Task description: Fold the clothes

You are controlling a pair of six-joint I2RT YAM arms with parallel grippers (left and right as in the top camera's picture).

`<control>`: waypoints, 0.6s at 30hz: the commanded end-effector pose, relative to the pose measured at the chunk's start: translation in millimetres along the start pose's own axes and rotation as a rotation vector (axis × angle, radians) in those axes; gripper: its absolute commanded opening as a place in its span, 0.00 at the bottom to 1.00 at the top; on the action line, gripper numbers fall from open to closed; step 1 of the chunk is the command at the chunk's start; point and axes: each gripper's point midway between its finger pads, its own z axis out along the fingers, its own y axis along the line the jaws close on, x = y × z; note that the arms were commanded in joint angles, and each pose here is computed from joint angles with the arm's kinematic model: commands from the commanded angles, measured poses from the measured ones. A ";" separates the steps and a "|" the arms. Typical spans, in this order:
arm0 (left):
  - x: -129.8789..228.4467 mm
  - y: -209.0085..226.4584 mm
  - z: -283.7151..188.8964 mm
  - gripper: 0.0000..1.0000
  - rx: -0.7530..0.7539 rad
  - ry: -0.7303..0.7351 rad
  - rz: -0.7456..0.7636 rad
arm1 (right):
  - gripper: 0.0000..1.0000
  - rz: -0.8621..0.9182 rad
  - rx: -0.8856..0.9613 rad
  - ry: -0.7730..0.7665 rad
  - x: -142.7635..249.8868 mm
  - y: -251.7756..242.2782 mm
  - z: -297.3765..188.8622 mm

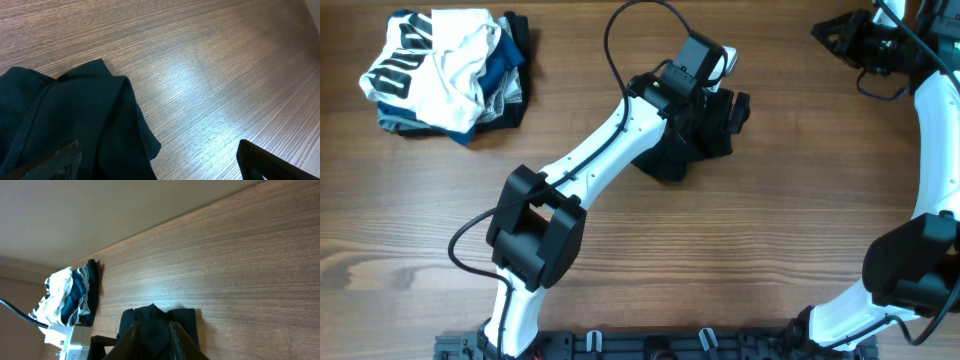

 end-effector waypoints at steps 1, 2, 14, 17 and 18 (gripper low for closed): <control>-17.0 -0.7 -18.2 1.00 0.013 -0.038 -0.006 | 0.27 -0.024 -0.014 0.016 3.9 0.5 2.7; -25.8 -1.0 -29.8 1.00 0.014 -0.060 -0.008 | 0.31 -0.028 -0.013 0.022 5.4 0.5 3.6; -68.4 73.1 -204.1 1.00 -0.174 -0.240 -0.157 | 0.68 0.033 0.111 0.399 112.5 -21.9 49.1; -40.7 120.1 -198.5 1.00 -0.309 -0.128 -0.214 | 0.67 0.015 0.128 0.530 168.1 -19.5 77.2; -34.0 129.4 -195.5 1.00 -0.326 -0.097 -0.218 | 0.67 0.008 0.124 0.551 180.2 -17.7 84.4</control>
